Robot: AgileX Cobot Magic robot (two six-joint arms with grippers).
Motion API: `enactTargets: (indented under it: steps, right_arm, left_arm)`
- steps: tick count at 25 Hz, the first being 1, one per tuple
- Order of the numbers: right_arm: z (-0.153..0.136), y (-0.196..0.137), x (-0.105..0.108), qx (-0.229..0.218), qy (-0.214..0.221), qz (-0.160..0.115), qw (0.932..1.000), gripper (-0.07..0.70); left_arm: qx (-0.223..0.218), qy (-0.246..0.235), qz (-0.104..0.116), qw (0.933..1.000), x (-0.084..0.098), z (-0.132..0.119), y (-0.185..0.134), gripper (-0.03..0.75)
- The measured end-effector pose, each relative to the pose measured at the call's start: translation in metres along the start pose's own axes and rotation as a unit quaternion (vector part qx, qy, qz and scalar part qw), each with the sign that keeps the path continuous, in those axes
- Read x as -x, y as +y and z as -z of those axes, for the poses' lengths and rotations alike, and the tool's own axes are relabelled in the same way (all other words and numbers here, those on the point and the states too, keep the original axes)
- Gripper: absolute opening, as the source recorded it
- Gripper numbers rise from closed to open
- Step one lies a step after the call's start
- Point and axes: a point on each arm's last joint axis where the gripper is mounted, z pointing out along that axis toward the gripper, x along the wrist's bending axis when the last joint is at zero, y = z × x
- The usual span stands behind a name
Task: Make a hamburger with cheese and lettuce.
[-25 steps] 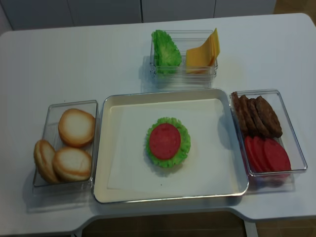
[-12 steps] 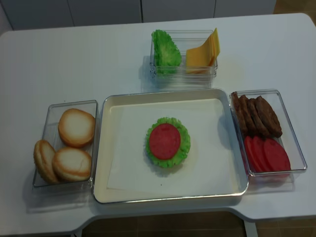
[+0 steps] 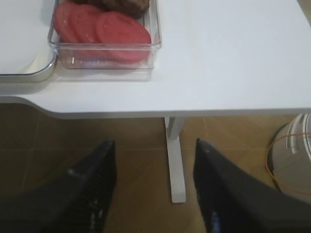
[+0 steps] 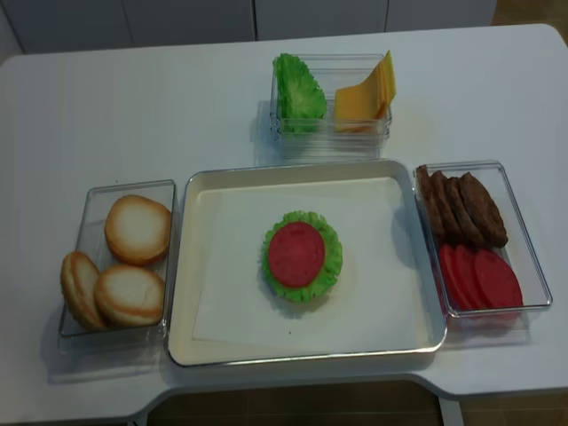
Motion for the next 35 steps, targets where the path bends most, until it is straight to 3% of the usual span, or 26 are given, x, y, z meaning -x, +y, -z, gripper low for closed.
enactTargets:
  steps: [4, 8, 35]
  right_arm:
    - [-0.0059, 0.0027, 0.0, 0.023, -0.002, 0.026, 0.9994, 0.387]
    - [-0.0086, 0.0029, 0.0, 0.028, -0.002, 0.032, 0.9991, 0.387]
    - [-0.0076, 0.0025, 0.0, 0.037, -0.003, 0.034, 0.9987, 0.387]
  left_arm:
    - [0.0, 0.0, 0.0, 1.0, 0.0, 0.0, 0.0, 0.458]
    - [0.0, 0.0, 0.0, 1.0, 0.0, 0.0, 0.0, 0.458]
    - [0.0, 0.0, 0.0, 1.0, 0.0, 0.0, 0.0, 0.458]
